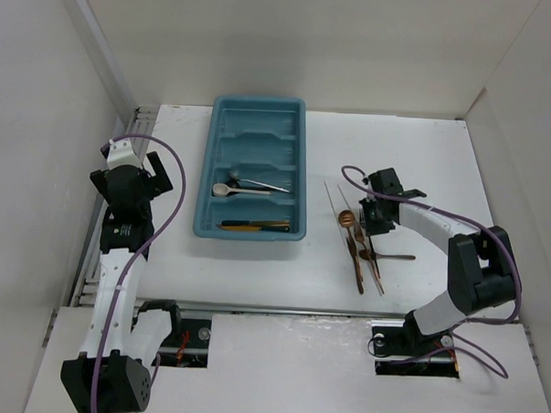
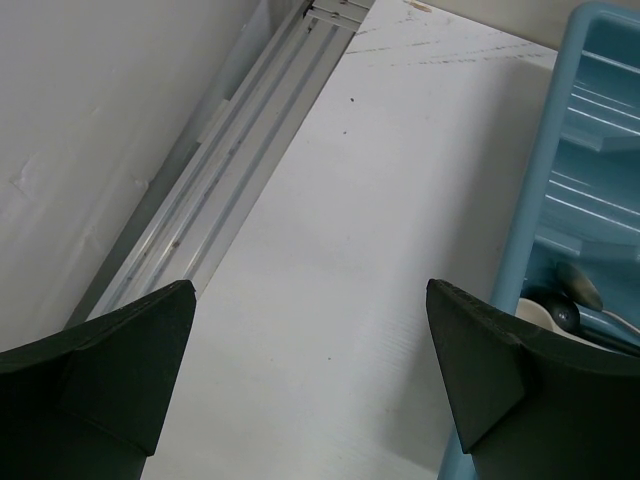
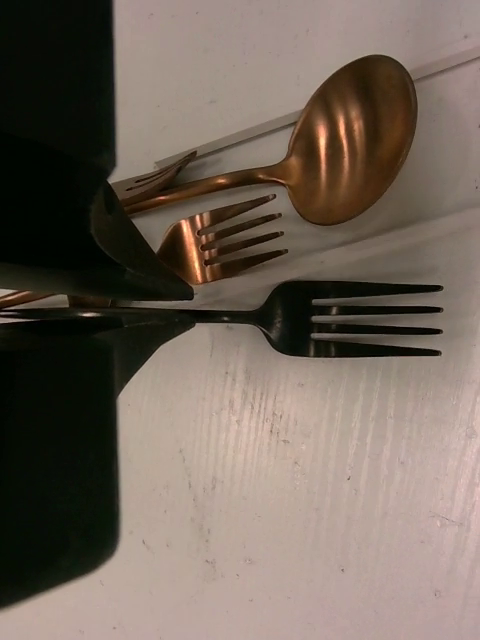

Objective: Sort the eating utensils into containers

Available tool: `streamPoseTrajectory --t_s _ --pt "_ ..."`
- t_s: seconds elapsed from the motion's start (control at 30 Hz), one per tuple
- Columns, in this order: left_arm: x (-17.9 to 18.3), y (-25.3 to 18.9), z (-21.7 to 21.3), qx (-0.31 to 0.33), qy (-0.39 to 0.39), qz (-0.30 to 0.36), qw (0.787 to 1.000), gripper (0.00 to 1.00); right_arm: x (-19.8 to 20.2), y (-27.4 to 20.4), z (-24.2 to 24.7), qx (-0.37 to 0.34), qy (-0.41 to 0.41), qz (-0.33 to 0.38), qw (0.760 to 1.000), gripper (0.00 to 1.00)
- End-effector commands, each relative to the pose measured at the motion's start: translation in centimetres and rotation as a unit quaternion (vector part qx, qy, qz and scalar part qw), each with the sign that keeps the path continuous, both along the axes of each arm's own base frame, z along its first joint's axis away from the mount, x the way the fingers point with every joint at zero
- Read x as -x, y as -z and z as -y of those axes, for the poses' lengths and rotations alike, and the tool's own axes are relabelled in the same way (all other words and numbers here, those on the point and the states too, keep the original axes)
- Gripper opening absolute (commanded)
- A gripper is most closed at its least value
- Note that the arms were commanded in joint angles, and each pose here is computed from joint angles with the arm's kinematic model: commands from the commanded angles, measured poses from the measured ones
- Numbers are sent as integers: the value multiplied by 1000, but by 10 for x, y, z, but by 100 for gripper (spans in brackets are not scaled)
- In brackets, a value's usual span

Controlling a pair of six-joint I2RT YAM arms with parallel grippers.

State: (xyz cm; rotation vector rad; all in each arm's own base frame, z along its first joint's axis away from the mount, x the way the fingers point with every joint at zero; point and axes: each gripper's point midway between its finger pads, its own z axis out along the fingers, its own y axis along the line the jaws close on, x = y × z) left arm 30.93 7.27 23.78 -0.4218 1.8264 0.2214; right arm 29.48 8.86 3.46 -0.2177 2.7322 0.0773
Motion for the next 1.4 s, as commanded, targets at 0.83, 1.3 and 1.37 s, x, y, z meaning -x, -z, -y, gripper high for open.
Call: streamPoseTrajectory --t_s 0.83,1.3,1.37 --pt "-3 -21 -2 1 -7 38 999 100 -9 12 18 45 37 -16 998 19" --pt "-3 -21 -4 0 -11 43 999 100 -72 -81 19 83 29 101 991 0" --pt "-3 -21 -4 0 -11 43 999 100 -103 -126 5 91 -7 171 981 0"
